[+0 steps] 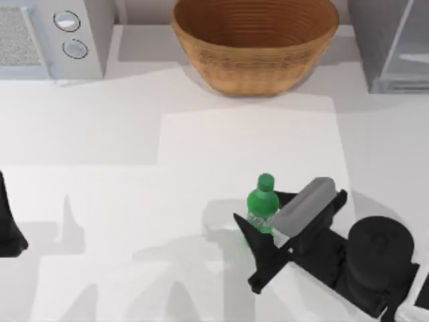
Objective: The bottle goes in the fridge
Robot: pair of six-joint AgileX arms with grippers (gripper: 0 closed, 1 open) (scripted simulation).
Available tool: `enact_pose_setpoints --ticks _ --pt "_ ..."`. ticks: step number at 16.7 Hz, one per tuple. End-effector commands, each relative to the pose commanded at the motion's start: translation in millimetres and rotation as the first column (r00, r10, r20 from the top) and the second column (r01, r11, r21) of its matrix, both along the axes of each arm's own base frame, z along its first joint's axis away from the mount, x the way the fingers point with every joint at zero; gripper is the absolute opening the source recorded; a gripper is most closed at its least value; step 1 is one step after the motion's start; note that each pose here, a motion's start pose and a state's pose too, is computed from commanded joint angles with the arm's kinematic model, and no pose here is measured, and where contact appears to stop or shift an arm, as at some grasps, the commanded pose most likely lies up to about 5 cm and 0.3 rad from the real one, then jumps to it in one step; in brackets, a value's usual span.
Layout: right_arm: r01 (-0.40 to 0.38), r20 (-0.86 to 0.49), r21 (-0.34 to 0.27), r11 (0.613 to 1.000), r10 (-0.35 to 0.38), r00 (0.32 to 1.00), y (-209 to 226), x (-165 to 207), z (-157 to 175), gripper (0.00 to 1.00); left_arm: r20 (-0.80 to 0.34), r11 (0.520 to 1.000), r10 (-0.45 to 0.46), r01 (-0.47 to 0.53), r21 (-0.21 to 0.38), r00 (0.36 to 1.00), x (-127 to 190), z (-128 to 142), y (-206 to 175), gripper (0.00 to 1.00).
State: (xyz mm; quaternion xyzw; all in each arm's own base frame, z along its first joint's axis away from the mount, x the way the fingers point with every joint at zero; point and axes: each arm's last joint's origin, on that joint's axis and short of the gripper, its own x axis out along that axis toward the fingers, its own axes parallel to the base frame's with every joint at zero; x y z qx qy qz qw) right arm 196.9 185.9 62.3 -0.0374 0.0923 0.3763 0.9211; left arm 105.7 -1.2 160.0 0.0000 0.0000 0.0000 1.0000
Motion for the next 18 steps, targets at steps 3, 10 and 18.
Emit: enact_pose_setpoints --ticks 3,10,18 --pt "0.0 0.0 0.0 1.0 0.0 1.0 0 0 0 0.18 0.0 1.0 0.0 0.0 0.0 1.0 0 0 0 1.0" --pt "0.0 0.0 0.0 1.0 0.0 1.0 0 0 0 0.01 0.0 1.0 0.0 0.0 0.0 1.0 0 0 0 1.0" --pt "-0.014 -0.027 -0.027 1.0 0.013 1.0 -17 1 5 0.01 0.0 1.0 0.0 0.0 0.0 1.0 0 0 0 1.0"
